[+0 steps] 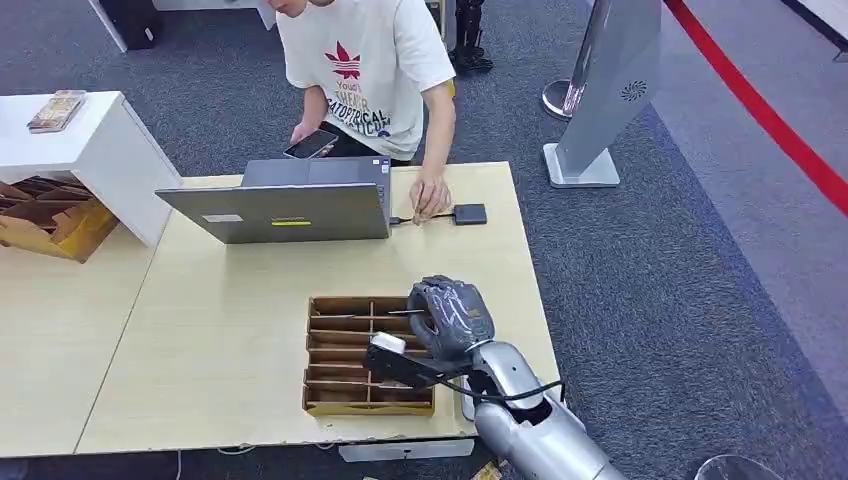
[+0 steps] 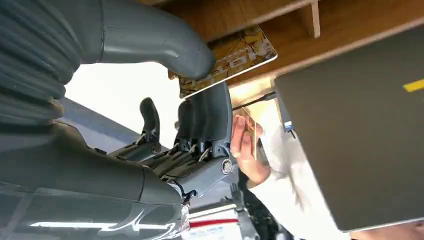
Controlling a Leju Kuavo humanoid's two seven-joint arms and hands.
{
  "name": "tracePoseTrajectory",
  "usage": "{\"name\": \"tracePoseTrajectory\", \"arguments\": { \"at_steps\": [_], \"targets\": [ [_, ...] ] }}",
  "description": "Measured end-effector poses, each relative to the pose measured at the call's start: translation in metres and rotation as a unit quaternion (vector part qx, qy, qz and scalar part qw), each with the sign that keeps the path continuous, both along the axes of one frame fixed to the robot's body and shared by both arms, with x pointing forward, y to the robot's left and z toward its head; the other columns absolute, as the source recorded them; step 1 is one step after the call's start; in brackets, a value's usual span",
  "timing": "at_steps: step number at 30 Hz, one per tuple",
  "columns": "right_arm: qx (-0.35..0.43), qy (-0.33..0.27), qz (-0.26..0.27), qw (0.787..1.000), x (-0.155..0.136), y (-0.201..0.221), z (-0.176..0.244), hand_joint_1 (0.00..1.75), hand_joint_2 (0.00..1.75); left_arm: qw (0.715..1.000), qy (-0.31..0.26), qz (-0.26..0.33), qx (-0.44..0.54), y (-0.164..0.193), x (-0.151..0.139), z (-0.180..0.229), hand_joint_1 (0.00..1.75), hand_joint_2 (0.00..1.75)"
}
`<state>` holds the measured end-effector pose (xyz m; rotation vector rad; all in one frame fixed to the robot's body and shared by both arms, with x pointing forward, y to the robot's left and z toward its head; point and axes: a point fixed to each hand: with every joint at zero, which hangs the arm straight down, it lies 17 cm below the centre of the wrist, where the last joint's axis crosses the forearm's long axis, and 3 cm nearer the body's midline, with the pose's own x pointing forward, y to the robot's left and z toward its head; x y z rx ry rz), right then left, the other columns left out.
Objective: Pass the card to the sensor for recognition and then transmit it.
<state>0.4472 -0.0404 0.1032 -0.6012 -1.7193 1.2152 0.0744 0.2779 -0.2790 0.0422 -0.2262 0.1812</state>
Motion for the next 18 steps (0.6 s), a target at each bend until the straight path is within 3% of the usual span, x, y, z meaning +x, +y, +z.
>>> {"name": "tracePoseTrajectory", "arguments": {
  "at_steps": [18],
  "targets": [
    [-0.008, 0.008, -0.015, 1.0, 0.006, -0.012, -0.009, 1.54, 1.75, 1.0, 0.005, 0.0, 0.0, 0.0, -0.002, 0.0, 0.0, 0.0]
  ]
}}
